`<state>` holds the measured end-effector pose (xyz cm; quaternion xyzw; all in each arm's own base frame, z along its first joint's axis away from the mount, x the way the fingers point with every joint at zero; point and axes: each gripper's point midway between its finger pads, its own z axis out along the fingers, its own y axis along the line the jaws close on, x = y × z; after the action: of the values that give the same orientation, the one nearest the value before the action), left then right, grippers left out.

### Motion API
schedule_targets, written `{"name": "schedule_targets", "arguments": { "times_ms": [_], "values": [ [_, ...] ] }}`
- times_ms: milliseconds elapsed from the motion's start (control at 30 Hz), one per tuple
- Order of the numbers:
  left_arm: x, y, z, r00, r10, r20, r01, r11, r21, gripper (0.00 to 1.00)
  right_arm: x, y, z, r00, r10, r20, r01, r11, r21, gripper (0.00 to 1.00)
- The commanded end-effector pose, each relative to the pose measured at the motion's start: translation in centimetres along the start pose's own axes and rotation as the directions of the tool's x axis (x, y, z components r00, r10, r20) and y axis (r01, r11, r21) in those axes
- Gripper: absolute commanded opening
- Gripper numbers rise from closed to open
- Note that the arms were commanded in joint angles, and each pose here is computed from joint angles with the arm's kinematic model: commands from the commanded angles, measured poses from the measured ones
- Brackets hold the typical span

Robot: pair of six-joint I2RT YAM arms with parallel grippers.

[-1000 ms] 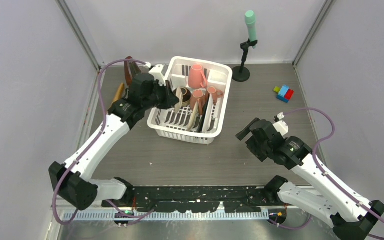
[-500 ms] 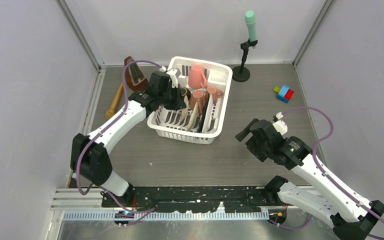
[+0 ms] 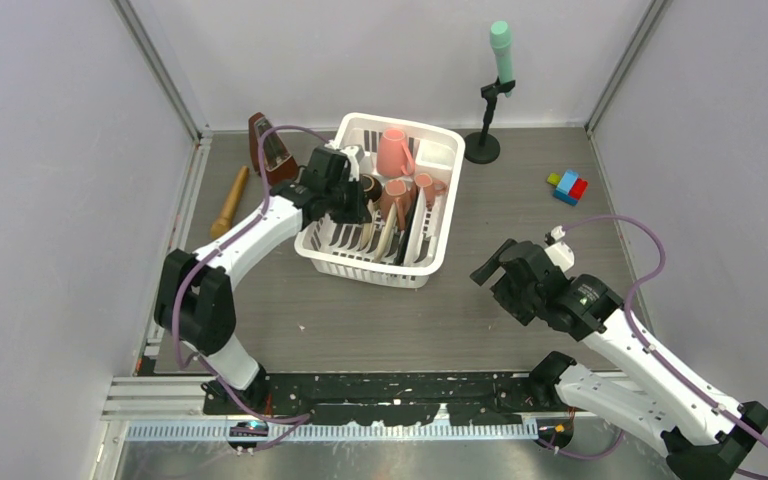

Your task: Load the mixed dishes into the dish rack

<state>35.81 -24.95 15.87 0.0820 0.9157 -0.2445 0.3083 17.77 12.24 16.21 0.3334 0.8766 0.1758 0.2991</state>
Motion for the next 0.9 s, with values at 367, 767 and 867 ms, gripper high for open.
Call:
{"name": "schedule_targets", "arguments": {
  "times_ms": [367, 767, 867],
  "values": [
    [-2.5, -2.6, -2.7, 0.987, 0.082, 0.138, -0.097, 0.990, 0.105, 0.61, -2.3, 0.9, 0.1, 0.990, -0.075, 0.118, 0.080, 0.996, -0.037, 0.93],
    [-5.3, 2.6, -13.3, 0.841, 0.223, 0.493, -0.120, 0.965, -0.233, 0.73, -5.9, 5.6, 0.5, 0.909, -0.153, 0.388, 0.262, 0.934, -0.245, 0.89],
    [-5.5, 5.7, -16.1, 0.789, 0.227, 0.570, -0.014, 0.935, -0.353, 0.78, -7.4, 7.4, 0.4, 0.832, -0.232, 0.505, 0.396, 0.885, -0.245, 0.90]
  ]
}}
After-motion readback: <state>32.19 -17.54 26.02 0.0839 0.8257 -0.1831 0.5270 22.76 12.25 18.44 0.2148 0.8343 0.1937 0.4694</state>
